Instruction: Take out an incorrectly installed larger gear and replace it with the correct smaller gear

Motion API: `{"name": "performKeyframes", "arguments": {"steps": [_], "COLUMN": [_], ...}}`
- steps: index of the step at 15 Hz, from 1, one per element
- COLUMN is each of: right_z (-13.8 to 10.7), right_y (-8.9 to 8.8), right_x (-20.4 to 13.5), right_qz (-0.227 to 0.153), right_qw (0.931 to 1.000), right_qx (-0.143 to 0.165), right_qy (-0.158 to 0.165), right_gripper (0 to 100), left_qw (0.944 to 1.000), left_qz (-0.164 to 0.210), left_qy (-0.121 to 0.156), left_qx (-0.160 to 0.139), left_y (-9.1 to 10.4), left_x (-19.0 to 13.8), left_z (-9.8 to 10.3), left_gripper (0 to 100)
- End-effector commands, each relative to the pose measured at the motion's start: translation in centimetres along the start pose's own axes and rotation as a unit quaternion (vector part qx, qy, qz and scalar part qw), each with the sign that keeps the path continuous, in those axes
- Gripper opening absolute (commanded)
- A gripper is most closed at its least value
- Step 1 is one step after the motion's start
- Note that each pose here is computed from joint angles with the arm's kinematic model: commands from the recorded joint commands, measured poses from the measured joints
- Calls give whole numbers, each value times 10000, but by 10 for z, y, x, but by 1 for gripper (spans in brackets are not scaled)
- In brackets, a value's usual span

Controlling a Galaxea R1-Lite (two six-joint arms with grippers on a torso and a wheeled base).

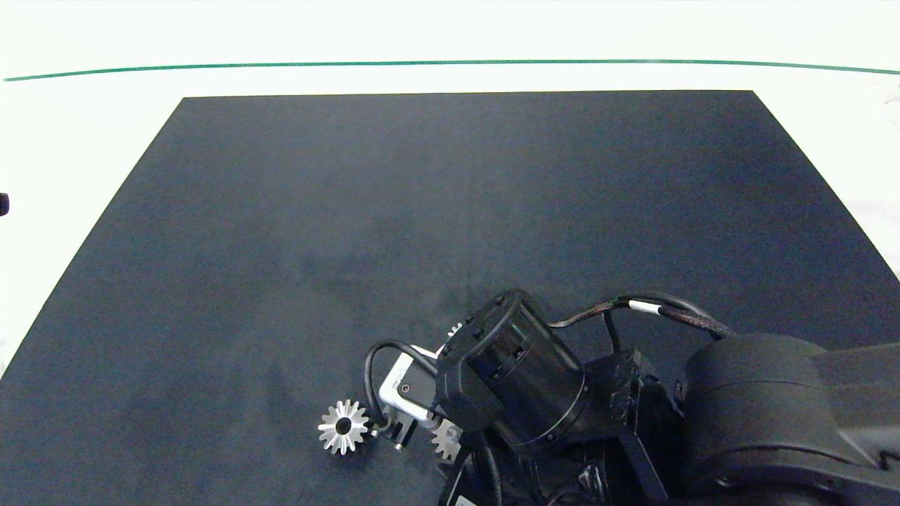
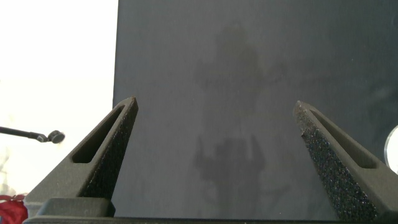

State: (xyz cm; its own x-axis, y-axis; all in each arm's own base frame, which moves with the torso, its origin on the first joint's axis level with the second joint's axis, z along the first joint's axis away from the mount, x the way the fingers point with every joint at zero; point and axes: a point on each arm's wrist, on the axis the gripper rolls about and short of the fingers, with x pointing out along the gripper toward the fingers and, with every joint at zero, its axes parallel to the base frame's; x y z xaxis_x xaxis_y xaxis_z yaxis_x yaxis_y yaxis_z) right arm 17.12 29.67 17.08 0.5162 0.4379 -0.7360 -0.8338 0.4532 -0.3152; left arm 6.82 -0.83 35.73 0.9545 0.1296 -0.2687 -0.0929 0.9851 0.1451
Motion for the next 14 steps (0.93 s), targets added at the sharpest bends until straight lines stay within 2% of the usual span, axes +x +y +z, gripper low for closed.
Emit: {"name": "performKeyframes", "arguments": {"steps": [1, 14], "right_z": [0, -2], "right_y": [-1, -5], "right_x": [-1, 1], "right_qz": [-15, -51], "right_qw": [10000, 10000], "right_qx": [-3, 50], "right_qy": [0, 43], "right_gripper": [22, 22], "left_qw": [10000, 10000], "left_qz": [10, 9], "left_qy": [18, 25], "left_qx": [9, 12], "left_y": [0, 0], "left_x": [0, 0], "left_z": [0, -1], "left_gripper": [100, 100]}}
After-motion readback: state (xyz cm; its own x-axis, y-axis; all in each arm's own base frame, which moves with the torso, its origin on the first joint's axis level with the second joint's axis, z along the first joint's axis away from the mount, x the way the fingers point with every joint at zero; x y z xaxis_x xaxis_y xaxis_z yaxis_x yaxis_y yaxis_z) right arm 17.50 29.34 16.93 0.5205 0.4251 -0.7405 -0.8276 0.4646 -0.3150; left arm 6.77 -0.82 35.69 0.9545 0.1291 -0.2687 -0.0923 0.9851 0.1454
